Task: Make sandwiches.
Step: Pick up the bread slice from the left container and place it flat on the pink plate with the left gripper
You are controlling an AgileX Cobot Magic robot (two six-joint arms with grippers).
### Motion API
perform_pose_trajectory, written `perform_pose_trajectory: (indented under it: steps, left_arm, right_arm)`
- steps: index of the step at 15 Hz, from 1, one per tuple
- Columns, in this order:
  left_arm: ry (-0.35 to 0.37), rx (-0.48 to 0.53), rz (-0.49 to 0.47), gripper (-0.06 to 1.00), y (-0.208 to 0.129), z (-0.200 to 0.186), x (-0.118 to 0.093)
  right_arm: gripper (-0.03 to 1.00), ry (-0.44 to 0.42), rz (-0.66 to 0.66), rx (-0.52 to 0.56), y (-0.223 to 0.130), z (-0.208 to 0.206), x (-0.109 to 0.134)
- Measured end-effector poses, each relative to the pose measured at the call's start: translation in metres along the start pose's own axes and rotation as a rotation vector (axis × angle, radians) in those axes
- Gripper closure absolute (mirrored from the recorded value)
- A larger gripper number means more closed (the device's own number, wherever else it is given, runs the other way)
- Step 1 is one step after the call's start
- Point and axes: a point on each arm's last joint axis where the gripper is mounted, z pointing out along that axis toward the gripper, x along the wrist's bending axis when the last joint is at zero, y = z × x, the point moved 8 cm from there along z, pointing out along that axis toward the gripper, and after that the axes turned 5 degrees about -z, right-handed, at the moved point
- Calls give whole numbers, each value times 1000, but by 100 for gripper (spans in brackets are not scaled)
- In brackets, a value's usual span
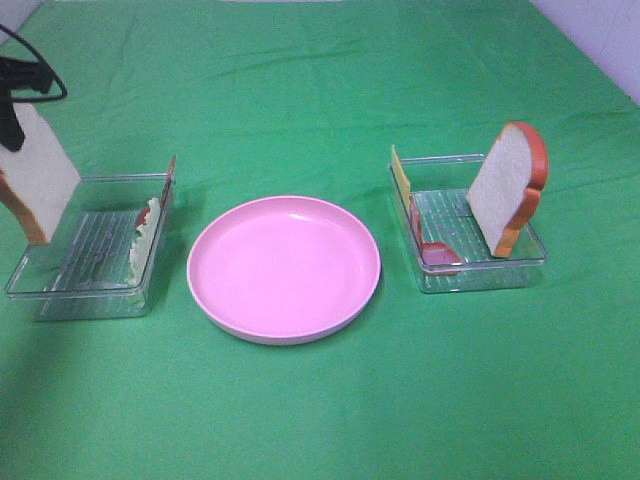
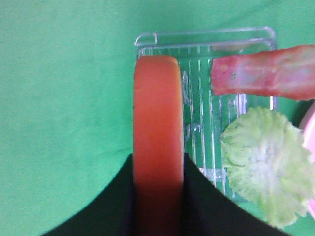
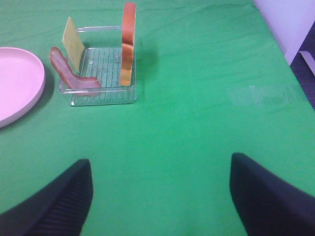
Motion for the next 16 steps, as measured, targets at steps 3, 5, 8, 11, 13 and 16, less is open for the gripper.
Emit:
perform_pose_trajectory:
  steps: [3,5,8,11,13,16]
  left_arm:
    - [-45,-129,-1,73,13,-60,-11]
    - [-122,-196,-31,73,14,-92,-24]
    - [-330,-230,-67,73,10,-123,-58]
    - [-502,-209,-62,73,7,-125,-85]
    - [-612,-162,-25,73,2,-113,-114]
    - [-649,-70,34,73,-12,-86,-148]
  right_arm:
    - [24,0,0,0,0,0,0]
    - [24,0,0,0,0,0,0]
    - [24,0,0,0,0,0,0]
    - [24,0,0,0,0,0,0]
    - [24,0,0,0,0,0,0]
    - [24,0,0,0,0,0,0]
